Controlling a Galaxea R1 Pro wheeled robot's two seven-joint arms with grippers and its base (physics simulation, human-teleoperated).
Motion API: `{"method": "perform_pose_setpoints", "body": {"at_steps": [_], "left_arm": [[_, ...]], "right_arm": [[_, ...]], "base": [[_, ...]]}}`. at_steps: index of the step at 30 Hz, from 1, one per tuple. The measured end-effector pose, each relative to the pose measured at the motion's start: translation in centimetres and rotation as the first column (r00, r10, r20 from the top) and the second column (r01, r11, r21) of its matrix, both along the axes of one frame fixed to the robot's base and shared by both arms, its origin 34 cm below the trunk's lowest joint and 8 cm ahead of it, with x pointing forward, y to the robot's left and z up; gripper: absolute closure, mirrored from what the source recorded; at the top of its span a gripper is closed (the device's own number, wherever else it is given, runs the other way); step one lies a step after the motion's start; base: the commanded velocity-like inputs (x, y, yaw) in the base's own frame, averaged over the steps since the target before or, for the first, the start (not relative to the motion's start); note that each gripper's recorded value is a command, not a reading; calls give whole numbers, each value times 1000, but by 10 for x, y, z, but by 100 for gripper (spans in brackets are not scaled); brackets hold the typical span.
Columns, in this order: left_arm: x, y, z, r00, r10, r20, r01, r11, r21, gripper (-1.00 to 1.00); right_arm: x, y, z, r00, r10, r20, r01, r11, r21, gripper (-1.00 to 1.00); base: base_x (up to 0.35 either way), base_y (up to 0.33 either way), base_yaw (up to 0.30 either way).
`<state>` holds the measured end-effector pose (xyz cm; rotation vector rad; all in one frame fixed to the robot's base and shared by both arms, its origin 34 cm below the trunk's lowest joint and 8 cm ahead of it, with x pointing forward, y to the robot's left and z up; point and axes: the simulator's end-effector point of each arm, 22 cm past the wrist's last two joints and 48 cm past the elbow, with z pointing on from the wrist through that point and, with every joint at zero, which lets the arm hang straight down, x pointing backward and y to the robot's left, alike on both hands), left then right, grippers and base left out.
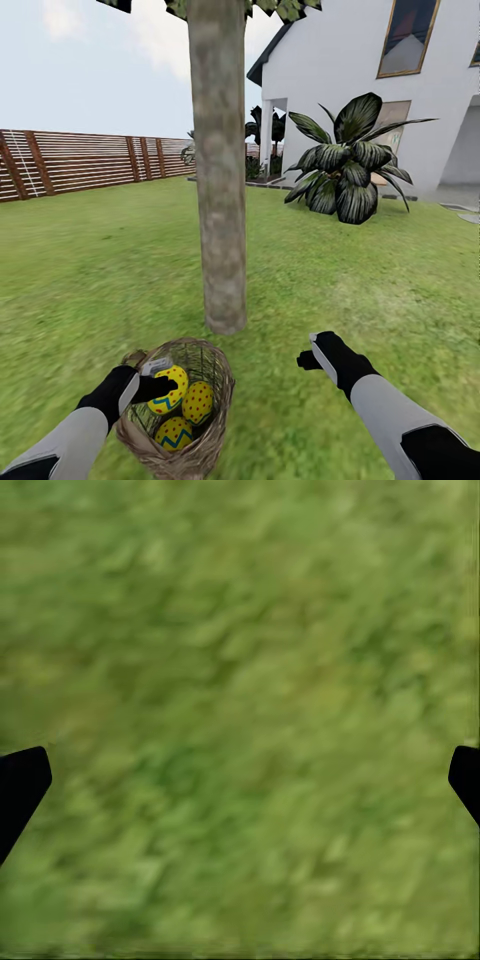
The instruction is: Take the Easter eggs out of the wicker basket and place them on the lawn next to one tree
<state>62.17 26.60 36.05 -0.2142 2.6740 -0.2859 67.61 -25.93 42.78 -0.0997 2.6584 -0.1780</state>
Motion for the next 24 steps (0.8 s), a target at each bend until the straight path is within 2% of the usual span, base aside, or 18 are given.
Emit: {"method": "perform_pose_setpoints", "body": {"at_steps": [11,24], "left_arm": [[1,0,1,1000,2,3,-2,1000,-3,100],[8,-4,30,1000,-2,1,2,1000,-5,100]], "right_arm": [[0,1,0,1000,2,-1,-2,1000,-1,-100],[7,0,29,1000,2,0,-2,1000,-1,-100]], "base": [[-26,0,0],[0,0,0]]}}
